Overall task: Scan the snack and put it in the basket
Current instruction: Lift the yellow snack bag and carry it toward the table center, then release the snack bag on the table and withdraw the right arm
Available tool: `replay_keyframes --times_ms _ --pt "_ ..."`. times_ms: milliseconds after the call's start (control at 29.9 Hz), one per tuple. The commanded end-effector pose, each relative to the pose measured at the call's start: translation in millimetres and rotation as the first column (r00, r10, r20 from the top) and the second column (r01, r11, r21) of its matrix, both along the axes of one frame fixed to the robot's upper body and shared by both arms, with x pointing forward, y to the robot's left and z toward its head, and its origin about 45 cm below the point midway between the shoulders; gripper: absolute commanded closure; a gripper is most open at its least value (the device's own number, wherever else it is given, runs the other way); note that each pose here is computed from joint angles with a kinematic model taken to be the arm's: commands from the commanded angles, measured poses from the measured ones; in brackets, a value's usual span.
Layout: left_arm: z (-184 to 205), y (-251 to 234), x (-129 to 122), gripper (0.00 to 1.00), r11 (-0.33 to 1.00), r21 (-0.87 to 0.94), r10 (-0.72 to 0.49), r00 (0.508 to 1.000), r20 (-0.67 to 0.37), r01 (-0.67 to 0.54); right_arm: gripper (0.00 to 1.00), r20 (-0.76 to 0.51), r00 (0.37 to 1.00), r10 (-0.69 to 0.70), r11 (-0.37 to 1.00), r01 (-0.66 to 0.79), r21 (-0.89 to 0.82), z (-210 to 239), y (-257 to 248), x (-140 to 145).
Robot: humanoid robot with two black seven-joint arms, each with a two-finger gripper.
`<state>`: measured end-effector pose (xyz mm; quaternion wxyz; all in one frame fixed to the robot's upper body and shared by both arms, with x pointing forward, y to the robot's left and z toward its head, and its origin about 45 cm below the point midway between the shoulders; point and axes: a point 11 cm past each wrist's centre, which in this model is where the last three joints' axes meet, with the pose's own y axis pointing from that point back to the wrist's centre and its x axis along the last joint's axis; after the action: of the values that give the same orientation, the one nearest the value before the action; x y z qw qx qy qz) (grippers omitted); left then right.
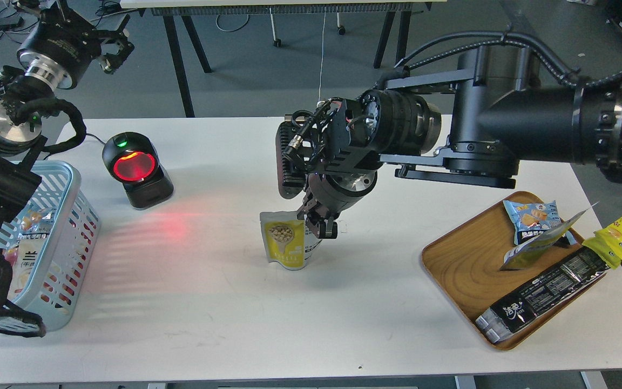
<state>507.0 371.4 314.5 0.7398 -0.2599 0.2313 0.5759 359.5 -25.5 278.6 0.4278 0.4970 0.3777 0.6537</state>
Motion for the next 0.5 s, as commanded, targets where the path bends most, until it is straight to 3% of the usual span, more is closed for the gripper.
replay_keyframes --times_ms 0,134,301,468 --pt "2 4 -1 0.00 1.000 0.003 0.007 1.000 0.002 -0.007 0.88 0.002 1.000 0.001 1.000 -0.001 0.000 1 0 0" --pt "3 6 -1 0.00 1.000 0.004 0.009 1.000 0.005 -0.009 0.82 0.003 1.000 -0.001 1.000 0.001 0.002 2 0 1" --pt "3 5 -1 0.00 1.000 0.013 0.005 1.000 0.000 -0.005 0.59 -0.007 1.000 0.002 0.996 -0.001 0.089 25 10 -3" --pt "9 12 -1 0.00 1.000 0.027 0.012 1.000 0.008 -0.012 0.44 0.016 0.998 -0.053 0.982 0.049 0.183 62 -14 8"
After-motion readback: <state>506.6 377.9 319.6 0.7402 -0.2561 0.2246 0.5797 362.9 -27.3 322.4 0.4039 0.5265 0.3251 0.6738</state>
